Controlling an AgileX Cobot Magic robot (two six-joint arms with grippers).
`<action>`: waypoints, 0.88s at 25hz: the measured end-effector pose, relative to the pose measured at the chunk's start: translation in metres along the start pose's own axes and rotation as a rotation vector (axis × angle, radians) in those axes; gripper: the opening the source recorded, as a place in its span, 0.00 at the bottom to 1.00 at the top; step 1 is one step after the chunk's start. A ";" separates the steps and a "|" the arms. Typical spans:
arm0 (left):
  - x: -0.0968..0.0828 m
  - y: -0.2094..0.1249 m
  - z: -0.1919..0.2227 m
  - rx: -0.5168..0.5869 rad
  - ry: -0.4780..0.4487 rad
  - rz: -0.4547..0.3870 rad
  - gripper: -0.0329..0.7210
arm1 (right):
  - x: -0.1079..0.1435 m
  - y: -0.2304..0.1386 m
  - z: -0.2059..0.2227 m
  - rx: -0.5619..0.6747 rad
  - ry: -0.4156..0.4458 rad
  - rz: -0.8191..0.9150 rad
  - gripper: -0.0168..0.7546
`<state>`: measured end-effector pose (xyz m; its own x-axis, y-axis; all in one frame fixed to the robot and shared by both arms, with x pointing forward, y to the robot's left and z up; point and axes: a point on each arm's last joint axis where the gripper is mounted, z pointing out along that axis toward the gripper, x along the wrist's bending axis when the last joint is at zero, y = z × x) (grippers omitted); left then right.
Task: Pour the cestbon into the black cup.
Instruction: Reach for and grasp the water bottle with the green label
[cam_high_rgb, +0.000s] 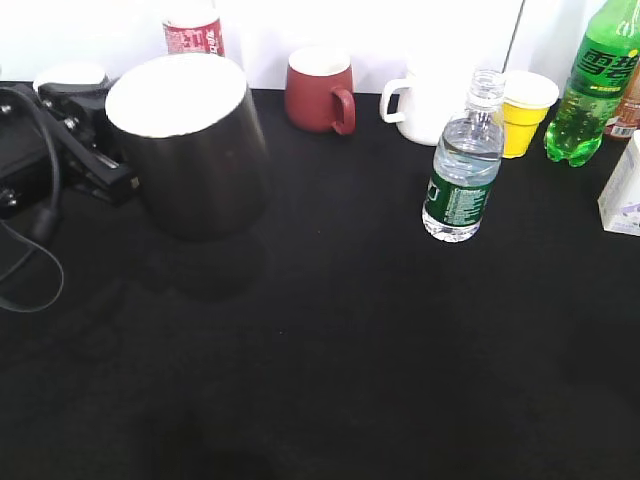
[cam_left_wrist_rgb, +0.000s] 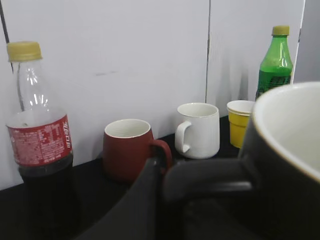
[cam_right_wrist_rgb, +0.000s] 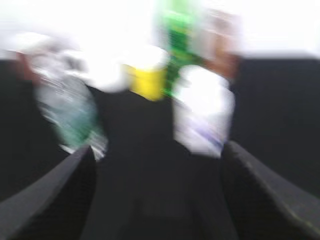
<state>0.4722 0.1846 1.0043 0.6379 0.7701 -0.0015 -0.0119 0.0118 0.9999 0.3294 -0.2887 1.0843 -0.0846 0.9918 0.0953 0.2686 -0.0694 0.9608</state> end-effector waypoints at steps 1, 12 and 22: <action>0.000 0.000 0.000 0.000 0.000 0.000 0.09 | -0.001 -0.004 0.021 -0.039 0.011 0.001 0.78; 0.001 -0.004 0.000 0.049 0.015 -0.001 0.09 | 0.049 -0.090 0.152 0.094 0.150 -0.133 0.78; 0.002 -0.005 0.000 0.058 0.018 -0.001 0.09 | 0.067 -0.142 0.206 -0.011 0.267 -0.055 0.79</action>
<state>0.4731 0.1859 0.9990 0.6242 0.7813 -0.0024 0.0341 -0.0242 0.9991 0.4832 -0.1907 0.9002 -0.3493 0.9308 0.1073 0.2464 -0.0193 0.9690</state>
